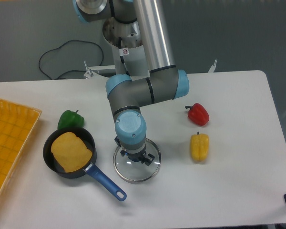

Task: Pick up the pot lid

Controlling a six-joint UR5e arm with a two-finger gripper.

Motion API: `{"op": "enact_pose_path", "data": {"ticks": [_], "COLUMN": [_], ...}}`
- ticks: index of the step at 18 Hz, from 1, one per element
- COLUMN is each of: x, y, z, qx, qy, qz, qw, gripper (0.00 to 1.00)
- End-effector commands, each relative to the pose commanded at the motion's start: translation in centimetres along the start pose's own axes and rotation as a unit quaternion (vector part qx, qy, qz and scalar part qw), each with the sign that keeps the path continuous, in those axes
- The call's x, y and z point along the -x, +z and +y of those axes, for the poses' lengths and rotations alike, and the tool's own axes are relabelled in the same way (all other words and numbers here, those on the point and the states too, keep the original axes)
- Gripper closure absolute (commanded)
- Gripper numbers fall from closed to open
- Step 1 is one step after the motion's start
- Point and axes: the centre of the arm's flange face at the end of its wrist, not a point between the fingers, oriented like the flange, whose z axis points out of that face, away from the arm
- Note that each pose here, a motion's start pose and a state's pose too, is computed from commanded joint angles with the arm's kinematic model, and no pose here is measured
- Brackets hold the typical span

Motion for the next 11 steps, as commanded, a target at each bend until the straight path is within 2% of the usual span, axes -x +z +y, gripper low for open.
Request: {"op": "enact_pose_path", "data": {"ticks": [3, 11], "x": [0.2, -1.6], "y": [-1.2, -6.8], "z": [-0.1, -1.1], "qx": [-0.004, 0.002], "qy": [0.001, 0.024], "qz": [-0.006, 0.007], "qw": [1.0, 0.9997], "gripper": [0.79, 0.79]}}
